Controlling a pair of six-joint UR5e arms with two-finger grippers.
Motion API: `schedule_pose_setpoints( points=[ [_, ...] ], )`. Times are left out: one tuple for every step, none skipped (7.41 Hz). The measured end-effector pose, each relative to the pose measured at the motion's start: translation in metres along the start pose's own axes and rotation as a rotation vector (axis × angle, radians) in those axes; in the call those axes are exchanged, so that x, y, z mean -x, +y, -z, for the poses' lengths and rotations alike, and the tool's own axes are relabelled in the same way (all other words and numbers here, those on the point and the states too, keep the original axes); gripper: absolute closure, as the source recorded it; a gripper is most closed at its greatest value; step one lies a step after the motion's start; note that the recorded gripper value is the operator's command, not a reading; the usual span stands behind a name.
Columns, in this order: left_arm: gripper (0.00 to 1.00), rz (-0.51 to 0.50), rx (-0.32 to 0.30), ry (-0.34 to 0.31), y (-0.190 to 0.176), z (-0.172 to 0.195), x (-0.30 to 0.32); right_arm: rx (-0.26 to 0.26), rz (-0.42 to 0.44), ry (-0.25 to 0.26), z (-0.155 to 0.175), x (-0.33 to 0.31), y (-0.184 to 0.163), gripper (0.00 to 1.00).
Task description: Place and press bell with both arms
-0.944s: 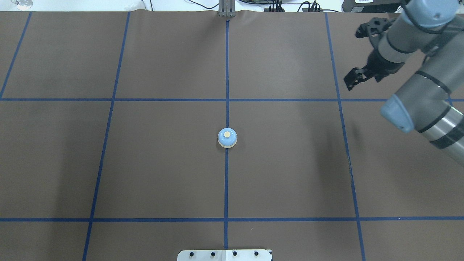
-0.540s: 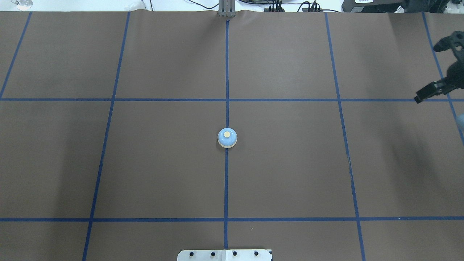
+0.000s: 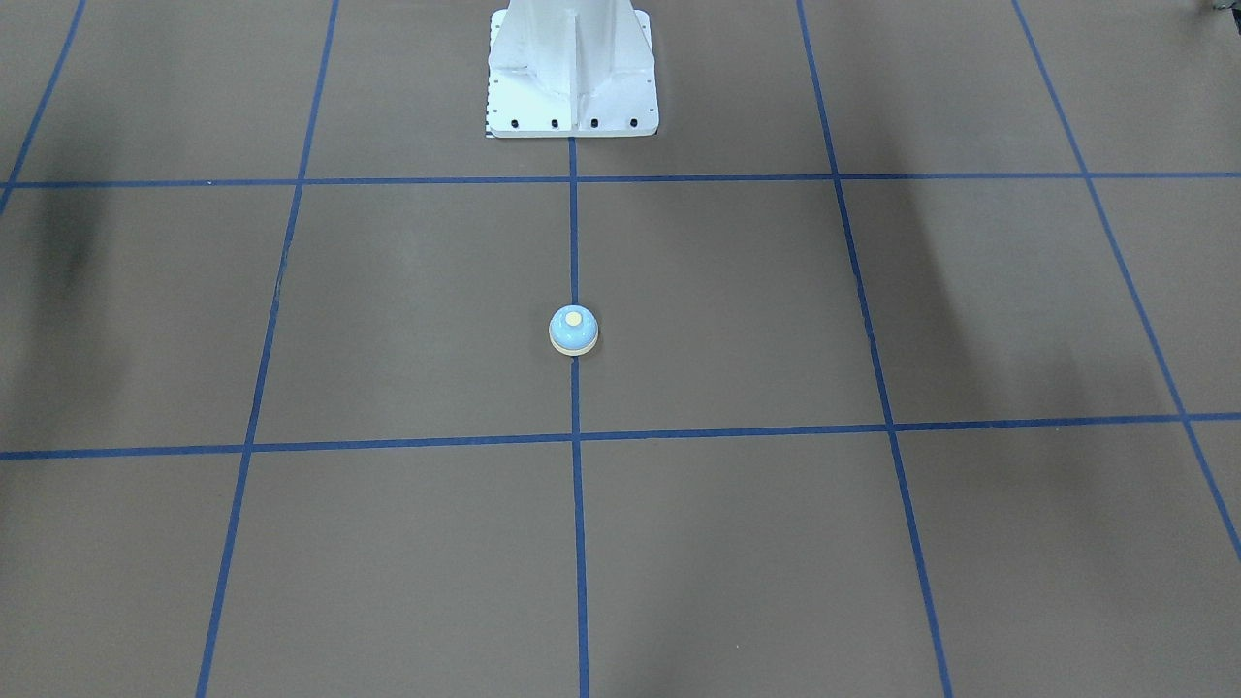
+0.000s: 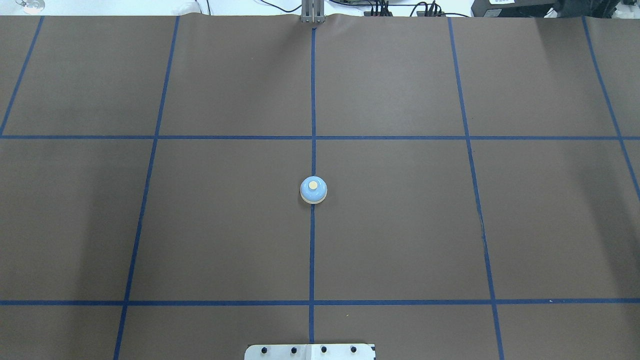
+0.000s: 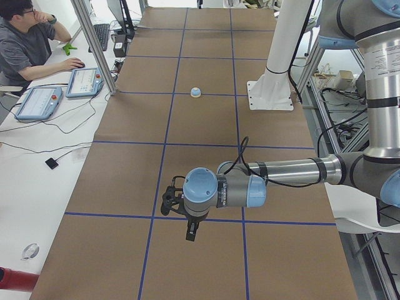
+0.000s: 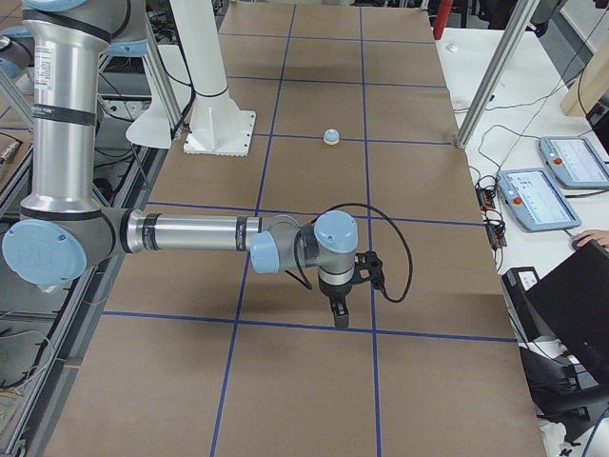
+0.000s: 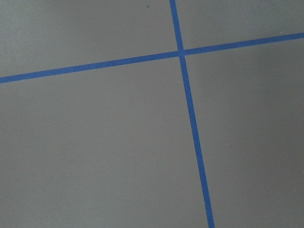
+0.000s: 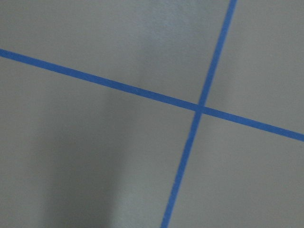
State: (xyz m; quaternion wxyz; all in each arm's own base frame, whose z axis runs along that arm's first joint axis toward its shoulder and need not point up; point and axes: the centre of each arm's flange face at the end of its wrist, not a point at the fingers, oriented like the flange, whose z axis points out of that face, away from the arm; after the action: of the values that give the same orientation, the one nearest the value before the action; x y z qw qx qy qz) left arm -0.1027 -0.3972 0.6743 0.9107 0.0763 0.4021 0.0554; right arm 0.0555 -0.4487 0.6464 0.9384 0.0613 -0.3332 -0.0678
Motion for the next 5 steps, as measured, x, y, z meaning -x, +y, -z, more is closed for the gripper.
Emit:
schedule_pose_setpoints(
  points=[
    [0.0, 0.003, 0.003, 0.0, 0.0008, -0.0013, 0.0015, 0.017, -0.042, 0.007, 0.0128, -0.008, 0.006, 0.0],
    [0.0, 0.005, 0.004, 0.001, 0.0014, -0.0023, 0.0026, 0.032, -0.063, 0.023, 0.0198, -0.0104, 0.0084, 0.0],
    [0.0, 0.007, 0.004, 0.003, 0.0017, -0.0029, 0.0031, 0.04, -0.071, 0.034, 0.0214, -0.0118, 0.0104, 0.0],
    [0.0, 0.011, 0.006, 0.007, 0.002, -0.0044, 0.0044, 0.042, -0.072, 0.037, 0.0219, -0.012, 0.0108, 0.0],
    [0.0, 0.013, 0.007, 0.009, 0.0018, -0.0053, 0.0057, 0.041, -0.071, 0.037, 0.022, -0.0121, 0.0108, 0.0]
  ],
)
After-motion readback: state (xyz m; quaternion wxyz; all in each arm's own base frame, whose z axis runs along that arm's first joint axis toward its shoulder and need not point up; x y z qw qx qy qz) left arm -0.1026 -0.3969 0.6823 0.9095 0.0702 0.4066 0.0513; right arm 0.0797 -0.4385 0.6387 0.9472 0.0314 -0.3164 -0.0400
